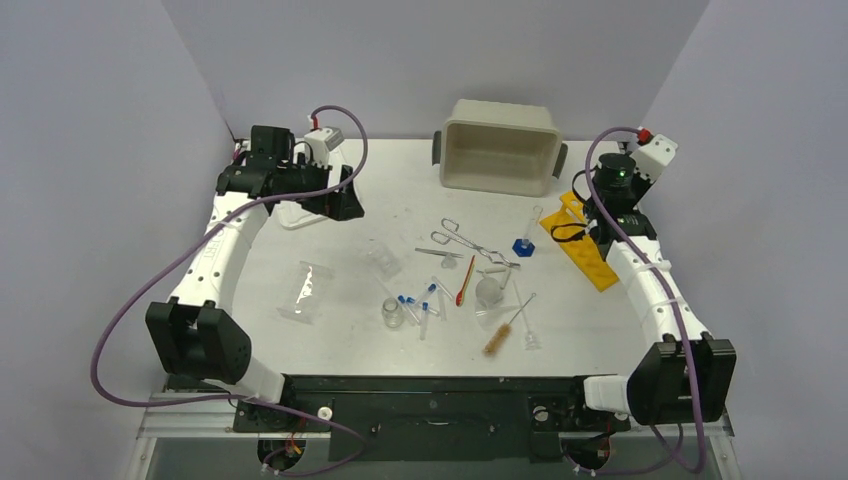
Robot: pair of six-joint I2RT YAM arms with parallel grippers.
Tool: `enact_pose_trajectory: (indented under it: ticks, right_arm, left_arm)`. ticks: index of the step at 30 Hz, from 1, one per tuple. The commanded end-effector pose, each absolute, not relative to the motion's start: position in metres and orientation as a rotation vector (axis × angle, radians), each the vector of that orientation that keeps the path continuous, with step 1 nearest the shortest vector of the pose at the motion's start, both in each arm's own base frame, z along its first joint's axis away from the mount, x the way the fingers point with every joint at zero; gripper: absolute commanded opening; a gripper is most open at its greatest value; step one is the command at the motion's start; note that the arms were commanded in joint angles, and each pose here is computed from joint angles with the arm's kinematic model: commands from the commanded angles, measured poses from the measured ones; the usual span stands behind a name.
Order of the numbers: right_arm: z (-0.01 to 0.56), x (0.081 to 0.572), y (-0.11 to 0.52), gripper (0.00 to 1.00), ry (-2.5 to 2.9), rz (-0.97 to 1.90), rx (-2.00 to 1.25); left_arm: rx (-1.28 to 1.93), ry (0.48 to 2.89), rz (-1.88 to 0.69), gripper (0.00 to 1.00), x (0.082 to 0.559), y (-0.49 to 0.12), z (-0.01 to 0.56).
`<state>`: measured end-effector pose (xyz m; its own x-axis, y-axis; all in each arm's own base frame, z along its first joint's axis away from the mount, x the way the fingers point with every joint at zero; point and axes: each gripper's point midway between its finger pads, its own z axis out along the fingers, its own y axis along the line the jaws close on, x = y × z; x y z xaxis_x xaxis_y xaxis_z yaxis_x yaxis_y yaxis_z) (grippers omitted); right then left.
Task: Organize the chemistry lab equipment
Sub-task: Insert the test tube into the slot of the test tube rack.
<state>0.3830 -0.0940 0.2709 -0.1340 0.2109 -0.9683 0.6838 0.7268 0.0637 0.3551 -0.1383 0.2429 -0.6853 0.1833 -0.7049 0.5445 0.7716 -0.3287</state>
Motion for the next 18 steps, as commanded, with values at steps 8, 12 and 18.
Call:
enact_pose_trajectory:
  ticks: [8,12,18]
  right_arm:
    - [0.285,0.414,-0.095,0.0,1.625,-0.464,0.697]
    - [0.283,0.417,-0.095,0.0,1.613,-0.475,0.692]
    - [0.275,0.419,-0.096,0.0,1.624,-0.491,0.692]
  left_arm:
    - [0.528,2.277,-0.716,0.97,0.375,-0.142,0.237]
    - [0.528,2.276,-0.716,0.97,0.375,-0.142,0.237]
    - [0.525,2.268,-0.694,0.97,0.374,-0.138,0.236]
